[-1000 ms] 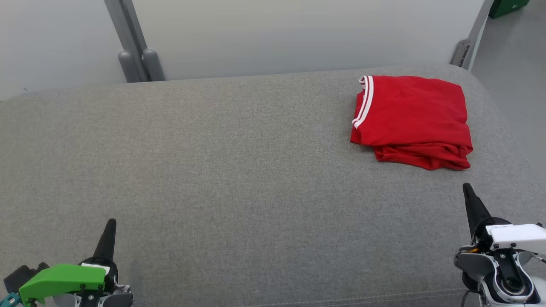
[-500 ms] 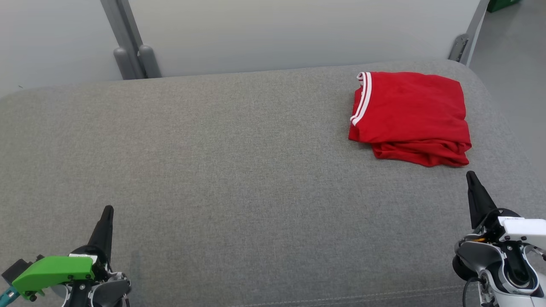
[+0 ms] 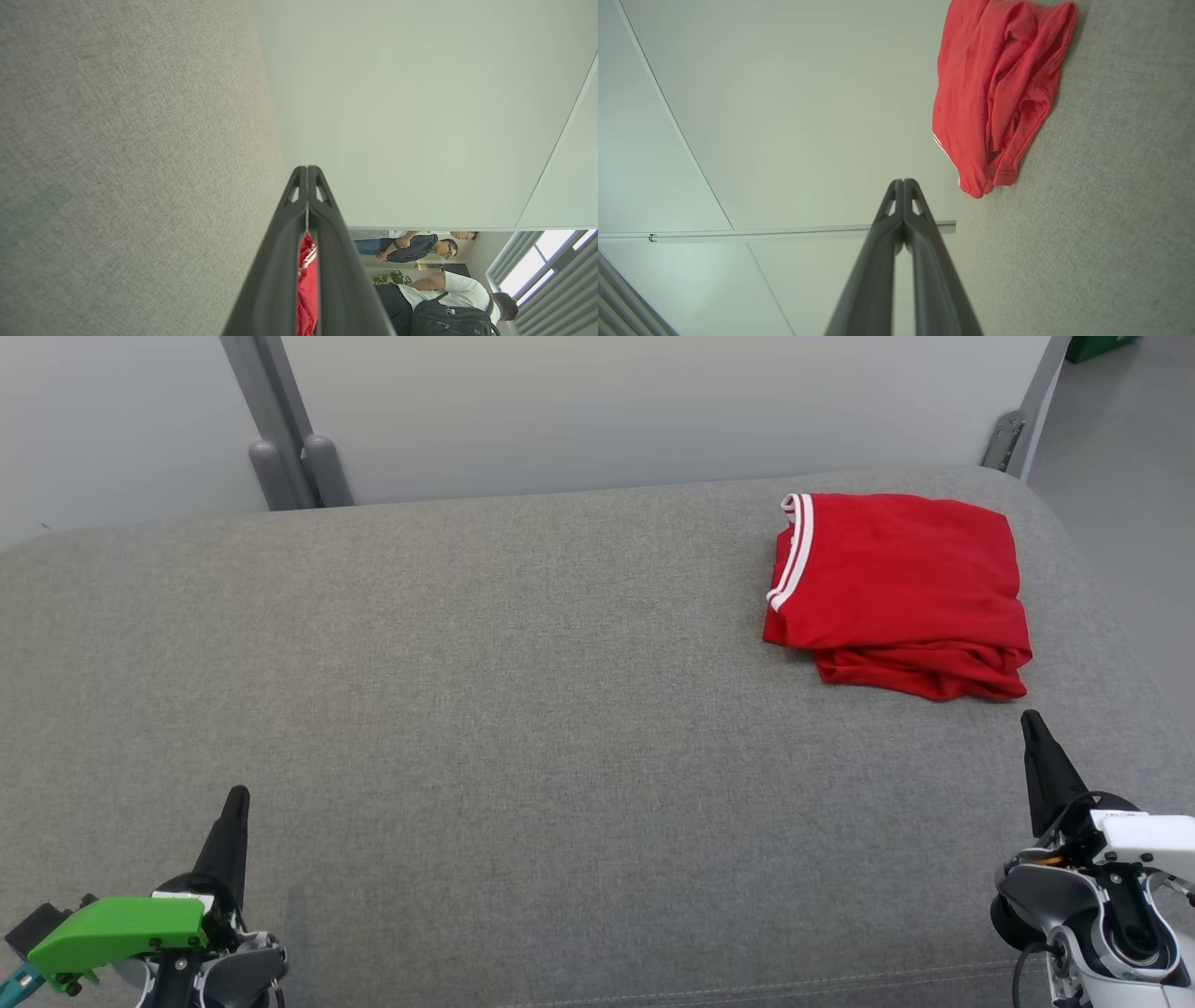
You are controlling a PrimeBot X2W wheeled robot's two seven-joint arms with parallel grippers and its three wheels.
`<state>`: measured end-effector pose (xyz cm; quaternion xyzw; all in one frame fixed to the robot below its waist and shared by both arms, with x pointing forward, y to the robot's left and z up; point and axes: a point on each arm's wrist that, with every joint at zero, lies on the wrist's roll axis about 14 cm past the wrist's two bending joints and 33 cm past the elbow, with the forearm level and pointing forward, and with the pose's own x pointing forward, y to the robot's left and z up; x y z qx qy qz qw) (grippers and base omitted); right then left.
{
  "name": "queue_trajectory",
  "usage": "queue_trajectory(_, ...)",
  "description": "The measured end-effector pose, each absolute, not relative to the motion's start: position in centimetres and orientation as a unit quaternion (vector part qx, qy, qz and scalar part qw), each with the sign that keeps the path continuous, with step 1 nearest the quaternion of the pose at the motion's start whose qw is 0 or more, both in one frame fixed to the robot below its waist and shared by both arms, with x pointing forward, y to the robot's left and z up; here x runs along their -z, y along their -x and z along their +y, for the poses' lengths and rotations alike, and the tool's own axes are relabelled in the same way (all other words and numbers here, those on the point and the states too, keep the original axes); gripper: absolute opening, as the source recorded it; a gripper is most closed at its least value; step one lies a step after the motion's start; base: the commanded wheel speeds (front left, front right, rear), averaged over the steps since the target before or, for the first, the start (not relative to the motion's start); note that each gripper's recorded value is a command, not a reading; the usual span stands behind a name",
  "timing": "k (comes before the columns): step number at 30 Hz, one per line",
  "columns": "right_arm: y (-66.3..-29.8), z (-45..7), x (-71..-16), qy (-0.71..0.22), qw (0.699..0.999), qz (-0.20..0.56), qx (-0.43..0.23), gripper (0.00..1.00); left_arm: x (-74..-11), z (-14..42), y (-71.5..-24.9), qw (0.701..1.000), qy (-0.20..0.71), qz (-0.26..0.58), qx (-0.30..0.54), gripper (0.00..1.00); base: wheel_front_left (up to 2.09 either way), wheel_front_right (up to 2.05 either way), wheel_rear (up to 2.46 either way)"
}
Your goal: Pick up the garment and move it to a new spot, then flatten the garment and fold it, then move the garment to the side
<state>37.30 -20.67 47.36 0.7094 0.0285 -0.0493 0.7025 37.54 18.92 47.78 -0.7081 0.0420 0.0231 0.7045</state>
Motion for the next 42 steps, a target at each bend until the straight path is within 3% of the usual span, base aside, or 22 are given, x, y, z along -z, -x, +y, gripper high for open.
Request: queue_trajectory(42, -37.31, -20.67, -47.42, -0.709, 0.703, 0.028, 0.049, 0.00, -47.79, 18.88, -37.55, 0.704, 0.708, 0.042, -0.023, 0.00, 0.00, 0.00, 0.00)
